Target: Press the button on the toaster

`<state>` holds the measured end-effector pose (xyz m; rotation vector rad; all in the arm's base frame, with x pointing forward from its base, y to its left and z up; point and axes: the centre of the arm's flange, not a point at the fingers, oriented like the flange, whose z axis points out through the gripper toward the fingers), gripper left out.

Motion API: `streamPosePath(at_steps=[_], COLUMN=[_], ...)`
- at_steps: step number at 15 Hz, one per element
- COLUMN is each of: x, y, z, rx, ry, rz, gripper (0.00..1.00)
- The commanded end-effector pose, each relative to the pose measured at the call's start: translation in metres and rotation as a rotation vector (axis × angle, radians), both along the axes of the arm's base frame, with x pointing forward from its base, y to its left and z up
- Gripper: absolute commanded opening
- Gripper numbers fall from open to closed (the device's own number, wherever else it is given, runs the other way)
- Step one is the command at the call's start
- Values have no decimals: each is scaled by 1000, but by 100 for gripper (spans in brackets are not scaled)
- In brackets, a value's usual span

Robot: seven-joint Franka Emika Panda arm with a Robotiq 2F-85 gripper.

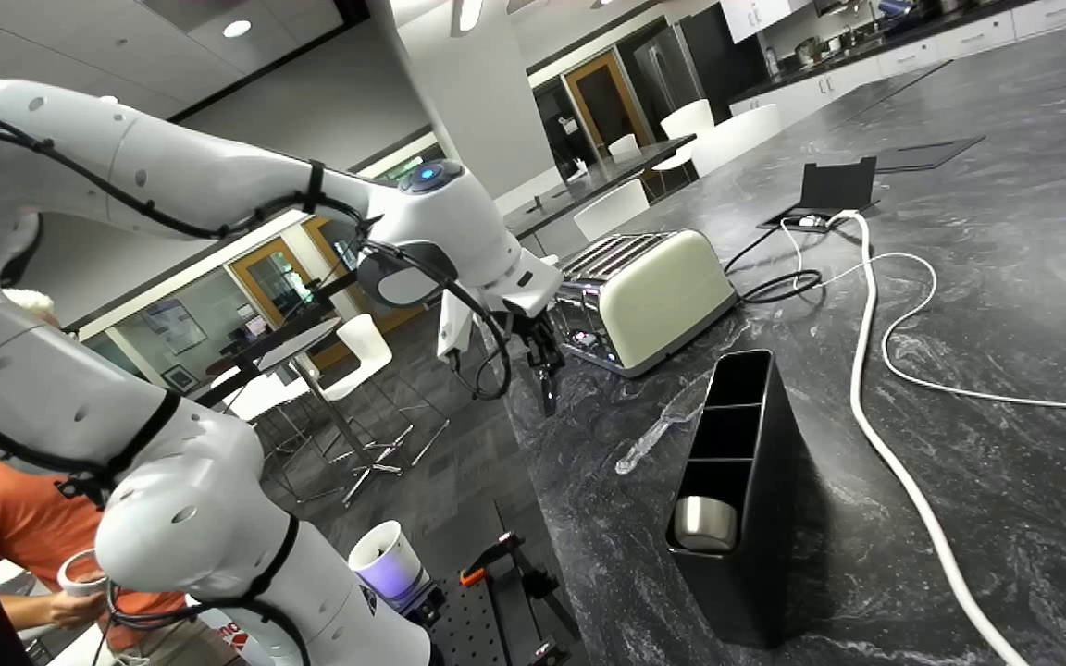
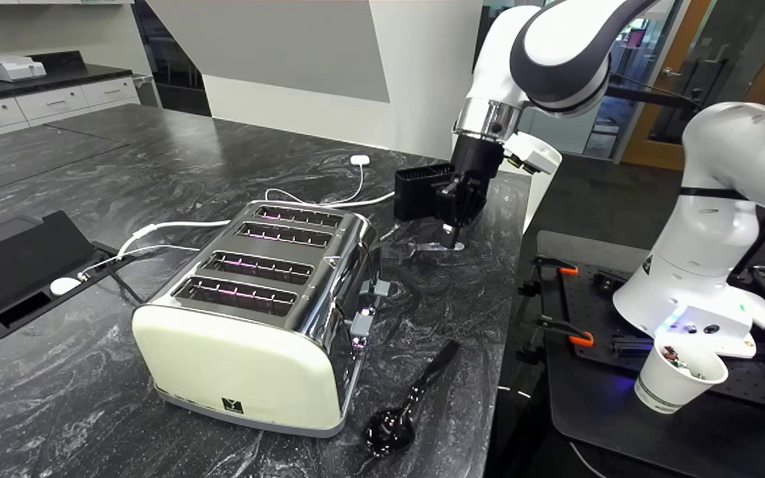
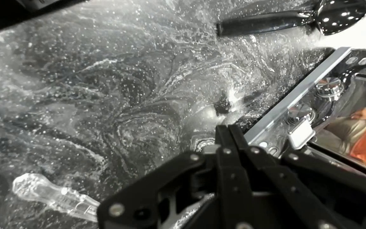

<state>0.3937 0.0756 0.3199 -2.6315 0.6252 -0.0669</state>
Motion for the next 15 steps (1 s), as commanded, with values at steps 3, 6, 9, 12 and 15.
streamPosePath(at_steps=[3, 6, 9, 12, 15], x=[1, 5, -3, 4, 13], y=[34, 49, 43, 43, 35], z=[-29, -40, -35, -39, -47], rx=[-1, -12, -20, -11, 40], ry=[-32, -42, -31, -28, -49], rz=[-89, -110, -78, -92, -130], gripper=[0, 0, 1, 0, 0])
